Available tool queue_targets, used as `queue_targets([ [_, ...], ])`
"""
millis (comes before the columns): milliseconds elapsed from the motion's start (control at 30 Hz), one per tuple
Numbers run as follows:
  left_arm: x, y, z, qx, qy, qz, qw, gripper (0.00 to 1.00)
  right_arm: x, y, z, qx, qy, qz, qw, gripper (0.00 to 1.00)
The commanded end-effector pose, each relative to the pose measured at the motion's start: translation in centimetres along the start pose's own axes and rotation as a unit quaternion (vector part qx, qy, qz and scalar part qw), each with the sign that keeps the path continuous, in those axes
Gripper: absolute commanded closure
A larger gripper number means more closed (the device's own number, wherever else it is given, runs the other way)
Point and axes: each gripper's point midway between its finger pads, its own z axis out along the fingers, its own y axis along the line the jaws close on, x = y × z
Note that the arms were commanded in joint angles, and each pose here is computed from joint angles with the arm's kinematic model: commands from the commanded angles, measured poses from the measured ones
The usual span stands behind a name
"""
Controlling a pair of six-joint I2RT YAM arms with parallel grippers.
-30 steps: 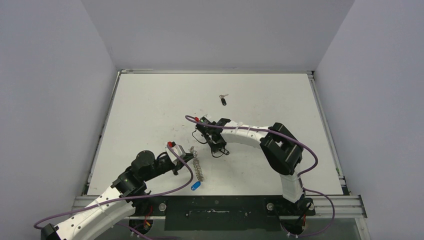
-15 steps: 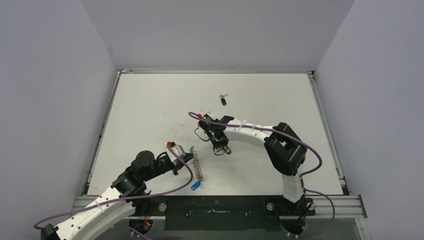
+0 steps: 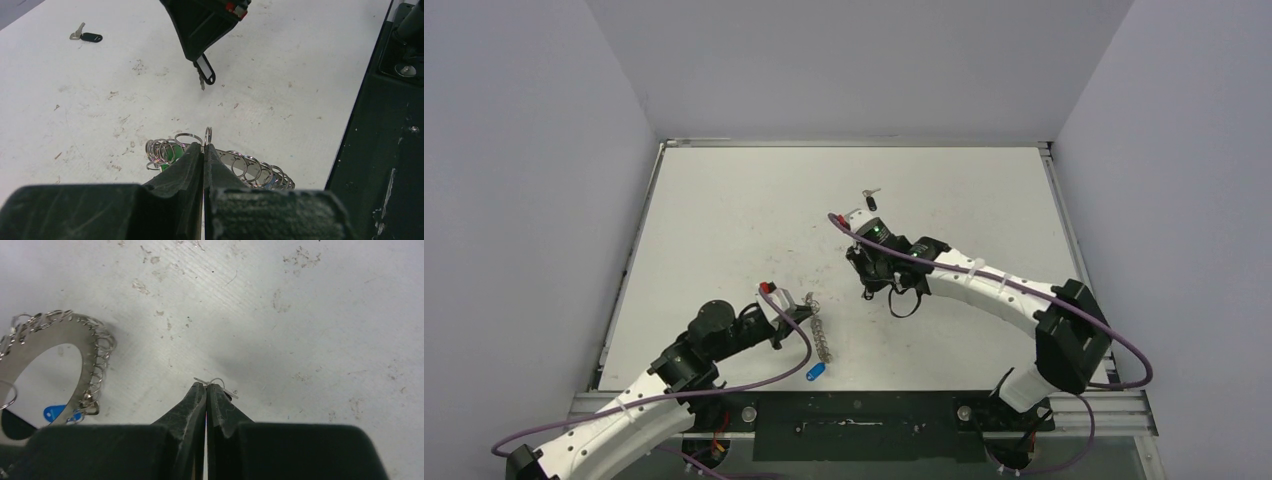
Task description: Put the keys on the keyring
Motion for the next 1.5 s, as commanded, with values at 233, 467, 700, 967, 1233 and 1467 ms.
queue_targets([
  [233, -2.8, 0.4, 1.1, -0.008, -0.051, -0.024, 0.998, 1.0, -2.6, 3.5, -3.8, -0.204, -0.107, -0.025, 0.973, 1.0],
  [467, -2.9, 0.2, 1.2, -0.003, -0.062, -0.04, 0.997, 1.0, -2.1, 5.7, -5.2, -0.253, -0.117, -0.074, 0.957, 1.0],
  [700, -3.0, -0.1, 1.0, 0.003, -0.071, -0.035, 0.997, 1.0, -2.4, 7.7, -6.5, -0.301, -0.137, -0.098, 0.939, 1.0],
  [967, -3.0, -0.2, 0.9, 0.005, -0.073, -0.029, 0.997, 1.0, -2.3, 9.9, -7.9, -0.354, -0.133, -0.125, 0.917, 1.0],
  [1233, -2.9, -0.2, 1.1, 0.006, -0.074, -0.033, 0.997, 1.0, -1.9, 11.7, -9.3, -0.387, -0.13, -0.152, 0.9, 1.0],
  [1467, -3.2, -0.2, 1.2, 0.007, -0.077, -0.032, 0.997, 1.0, -2.3, 12.8, -9.9, -0.399, -0.131, -0.159, 0.893, 1.0],
])
